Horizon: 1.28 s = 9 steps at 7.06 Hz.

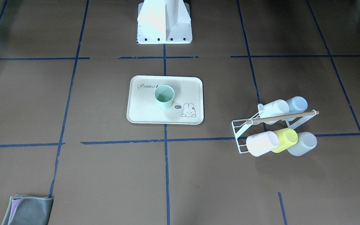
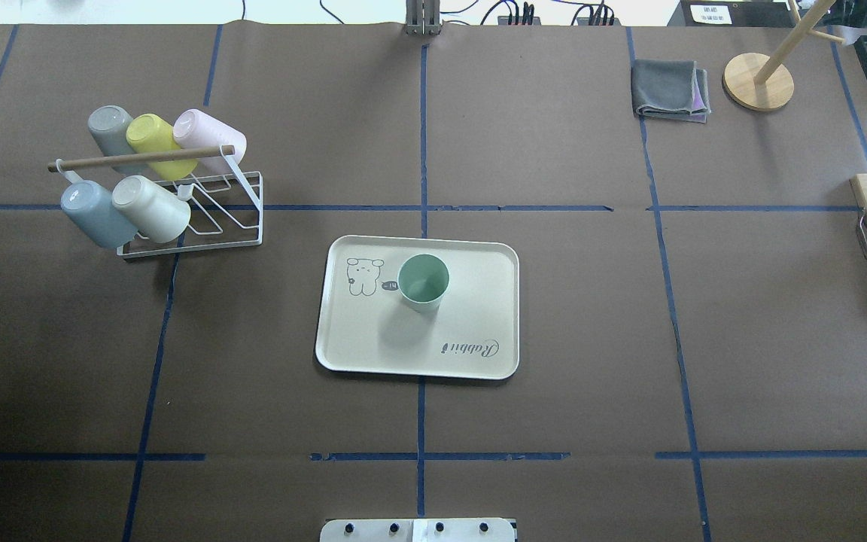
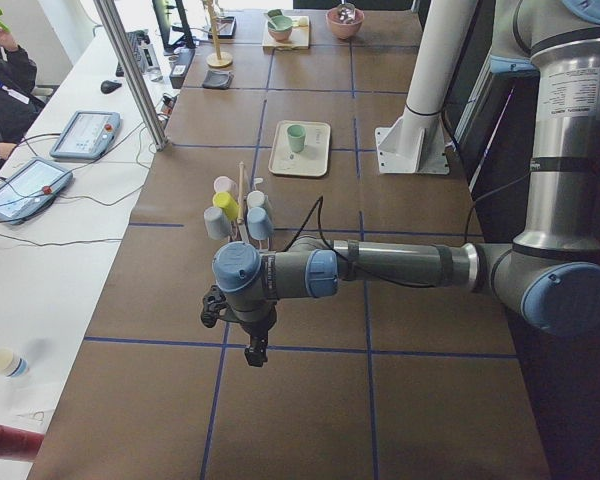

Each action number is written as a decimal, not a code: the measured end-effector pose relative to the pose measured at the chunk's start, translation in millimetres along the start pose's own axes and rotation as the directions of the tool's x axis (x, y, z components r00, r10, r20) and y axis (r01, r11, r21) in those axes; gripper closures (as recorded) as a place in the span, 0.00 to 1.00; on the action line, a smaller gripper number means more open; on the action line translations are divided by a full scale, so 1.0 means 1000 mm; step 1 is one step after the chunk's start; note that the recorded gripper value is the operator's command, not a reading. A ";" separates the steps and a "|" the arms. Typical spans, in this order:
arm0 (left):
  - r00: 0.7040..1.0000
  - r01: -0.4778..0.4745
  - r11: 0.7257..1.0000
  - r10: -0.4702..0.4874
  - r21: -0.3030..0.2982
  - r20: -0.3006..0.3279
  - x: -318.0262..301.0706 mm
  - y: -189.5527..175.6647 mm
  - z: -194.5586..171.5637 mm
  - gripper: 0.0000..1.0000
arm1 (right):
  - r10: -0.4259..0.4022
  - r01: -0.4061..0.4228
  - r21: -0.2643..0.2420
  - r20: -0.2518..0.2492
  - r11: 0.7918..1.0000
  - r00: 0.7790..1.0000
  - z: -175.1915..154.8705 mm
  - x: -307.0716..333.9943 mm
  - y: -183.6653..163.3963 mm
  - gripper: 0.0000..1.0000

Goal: Pick up and place green cup on tray

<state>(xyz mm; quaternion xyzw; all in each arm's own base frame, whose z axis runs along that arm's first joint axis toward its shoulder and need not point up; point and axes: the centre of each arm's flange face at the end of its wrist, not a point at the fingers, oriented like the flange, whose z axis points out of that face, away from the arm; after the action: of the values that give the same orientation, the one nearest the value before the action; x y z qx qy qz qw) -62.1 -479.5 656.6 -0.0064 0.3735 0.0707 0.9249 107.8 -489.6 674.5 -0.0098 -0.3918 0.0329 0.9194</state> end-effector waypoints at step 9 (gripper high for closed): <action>1.000 -0.004 1.000 0.004 0.004 0.001 0.002 -0.002 -0.002 0.00 | -0.001 0.002 0.005 -0.006 1.000 1.000 -0.003 -0.002 -0.002 0.00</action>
<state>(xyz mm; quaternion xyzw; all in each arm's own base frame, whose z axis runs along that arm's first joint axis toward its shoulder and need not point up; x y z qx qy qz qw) -62.0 -481.3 653.5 -0.0035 0.3732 0.0719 0.9249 108.5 -491.4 671.4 -0.0072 -0.3889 0.0332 0.9207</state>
